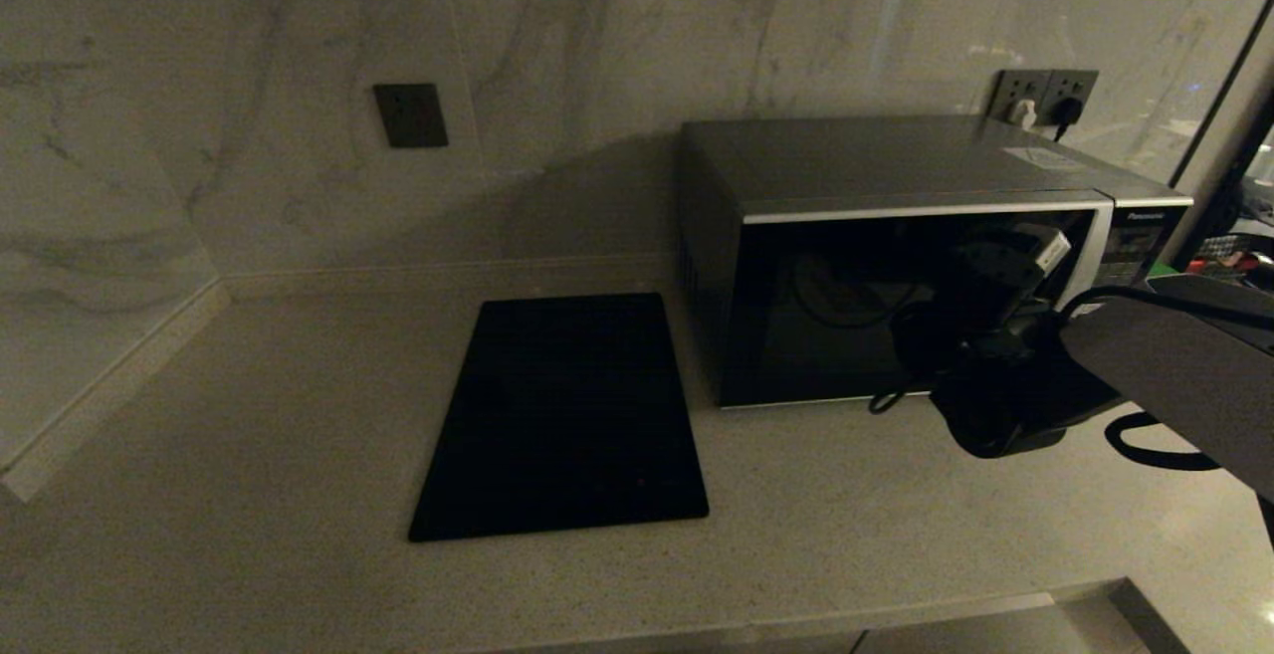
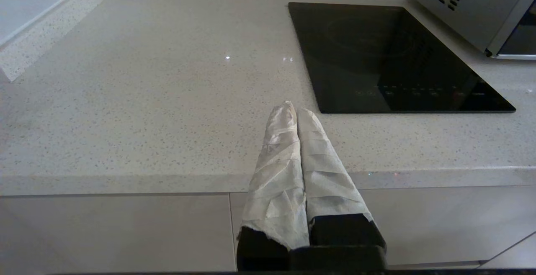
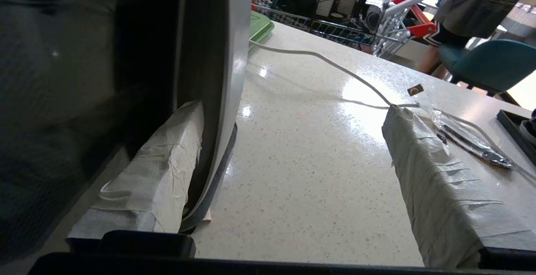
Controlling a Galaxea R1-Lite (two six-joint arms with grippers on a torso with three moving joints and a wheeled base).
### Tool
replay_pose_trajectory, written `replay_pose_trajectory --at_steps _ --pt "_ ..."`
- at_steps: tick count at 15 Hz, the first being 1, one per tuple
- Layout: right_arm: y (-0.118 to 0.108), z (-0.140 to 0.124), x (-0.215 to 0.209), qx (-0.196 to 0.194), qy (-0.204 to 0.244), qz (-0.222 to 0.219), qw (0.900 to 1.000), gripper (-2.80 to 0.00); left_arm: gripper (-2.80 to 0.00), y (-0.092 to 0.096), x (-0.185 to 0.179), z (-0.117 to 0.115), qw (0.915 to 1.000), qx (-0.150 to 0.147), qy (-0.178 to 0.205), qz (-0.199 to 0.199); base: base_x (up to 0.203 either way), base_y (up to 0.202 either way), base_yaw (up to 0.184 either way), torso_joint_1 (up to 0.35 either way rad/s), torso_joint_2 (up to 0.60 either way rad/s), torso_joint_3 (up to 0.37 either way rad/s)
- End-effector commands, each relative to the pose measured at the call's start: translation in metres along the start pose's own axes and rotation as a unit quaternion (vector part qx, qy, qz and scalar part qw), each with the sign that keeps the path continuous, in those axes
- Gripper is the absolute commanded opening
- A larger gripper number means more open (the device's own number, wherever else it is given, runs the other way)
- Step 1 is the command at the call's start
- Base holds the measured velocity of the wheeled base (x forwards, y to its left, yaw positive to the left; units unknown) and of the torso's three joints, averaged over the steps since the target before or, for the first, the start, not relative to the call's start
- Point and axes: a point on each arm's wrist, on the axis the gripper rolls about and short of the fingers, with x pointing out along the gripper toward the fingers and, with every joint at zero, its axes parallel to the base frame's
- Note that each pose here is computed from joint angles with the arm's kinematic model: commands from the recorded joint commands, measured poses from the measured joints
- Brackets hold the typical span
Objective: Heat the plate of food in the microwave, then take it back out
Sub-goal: Open the microwave oven
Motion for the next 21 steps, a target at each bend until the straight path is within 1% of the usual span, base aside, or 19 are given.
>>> replay_pose_trajectory --at_steps 1,6,7,18,21 --pt "-0.0001 0.0008 0.0049 0.004 0.002 -0.010 1.000 0.00 -2.80 0.0000 0.0001 0.0001 1.0000 0.000 0.001 0.000 0.000 0.000 0.000 0.000 0.00 0.000" --pt "0.0017 -0.0023 0.0134 -0.004 0.003 -0.020 1.000 0.00 -2.80 0.0000 0.0001 0.0001 1.0000 0.000 0.001 0.000 0.000 0.000 0.000 0.000 0.00 0.000" --pt "0.0017 -0.0024 0.0134 -0.005 0.003 -0.020 1.000 -2.80 -2.80 0.0000 0.0001 0.0001 1.0000 0.000 0.001 0.000 0.000 0.000 0.000 0.000 0.00 0.000" --pt "0.0006 0.0021 0.0141 0.002 0.003 -0.021 1.000 -2.80 -2.80 0.0000 0.0001 0.0001 1.0000 0.000 0.001 0.000 0.000 0.000 0.000 0.000 0.00 0.000" --pt "-0.0023 0.0060 0.0140 0.013 0.002 -0.021 1.000 -2.80 -2.80 0.0000 0.0001 0.0001 1.0000 0.000 0.001 0.000 0.000 0.000 0.000 0.000 0.00 0.000"
